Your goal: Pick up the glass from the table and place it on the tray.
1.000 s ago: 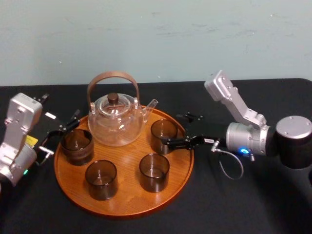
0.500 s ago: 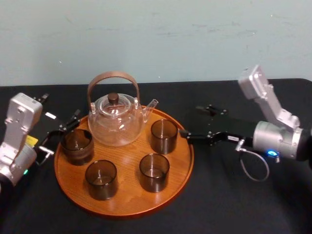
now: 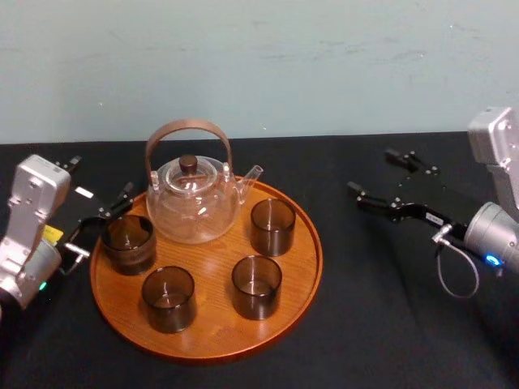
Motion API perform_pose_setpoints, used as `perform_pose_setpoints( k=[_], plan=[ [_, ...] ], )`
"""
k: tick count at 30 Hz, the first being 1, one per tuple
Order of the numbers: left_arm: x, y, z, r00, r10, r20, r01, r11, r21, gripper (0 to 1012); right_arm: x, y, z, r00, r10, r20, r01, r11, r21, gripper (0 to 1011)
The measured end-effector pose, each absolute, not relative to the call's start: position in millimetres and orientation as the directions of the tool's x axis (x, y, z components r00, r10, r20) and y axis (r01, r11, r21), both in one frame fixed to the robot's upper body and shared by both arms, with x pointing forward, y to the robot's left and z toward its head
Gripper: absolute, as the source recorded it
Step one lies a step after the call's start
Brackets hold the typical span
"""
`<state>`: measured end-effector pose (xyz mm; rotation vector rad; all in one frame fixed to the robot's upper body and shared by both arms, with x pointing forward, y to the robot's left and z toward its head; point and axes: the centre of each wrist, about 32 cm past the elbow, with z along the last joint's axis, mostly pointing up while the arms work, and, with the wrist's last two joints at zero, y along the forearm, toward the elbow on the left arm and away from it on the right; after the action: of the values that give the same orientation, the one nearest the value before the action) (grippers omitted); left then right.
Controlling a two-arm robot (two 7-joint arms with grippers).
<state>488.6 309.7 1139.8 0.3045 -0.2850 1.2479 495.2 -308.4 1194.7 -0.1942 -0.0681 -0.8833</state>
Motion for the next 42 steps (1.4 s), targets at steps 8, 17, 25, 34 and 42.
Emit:
perform_pose_setpoints(
  k=[8,17,25,34,42],
  plan=[
    [488.6,309.7,1139.8,0.292,0.880,0.374,-0.955,0.287,0.070,1001,481.8,-305.7,1178.1,0.534,-0.830,0.160,0.845,0.526,-0.096,1002],
    [488.6,309.7,1139.8,0.292,0.880,0.374,-0.955,0.287,0.070,1001,479.0,-300.9,1153.7,0.486,-0.855,0.179,0.874,0.475,-0.101,1002],
    [488.6,309.7,1139.8,0.292,0.880,0.374,-0.955,0.287,0.070,1001,481.1,-301.0,1141.4,0.487,-0.857,0.169,0.873,0.474,-0.112,1002],
    [488.6,309.7,1139.7,0.292,0.880,0.374,-0.955,0.287,0.070,1001,482.3,-301.9,1135.5,0.481,-0.862,0.163,0.877,0.467,-0.117,1002],
    [488.6,309.7,1139.8,0.292,0.880,0.374,-0.955,0.287,0.070,1002,482.1,-301.9,1135.6,0.482,-0.861,0.164,0.876,0.468,-0.118,1002]
  ],
)
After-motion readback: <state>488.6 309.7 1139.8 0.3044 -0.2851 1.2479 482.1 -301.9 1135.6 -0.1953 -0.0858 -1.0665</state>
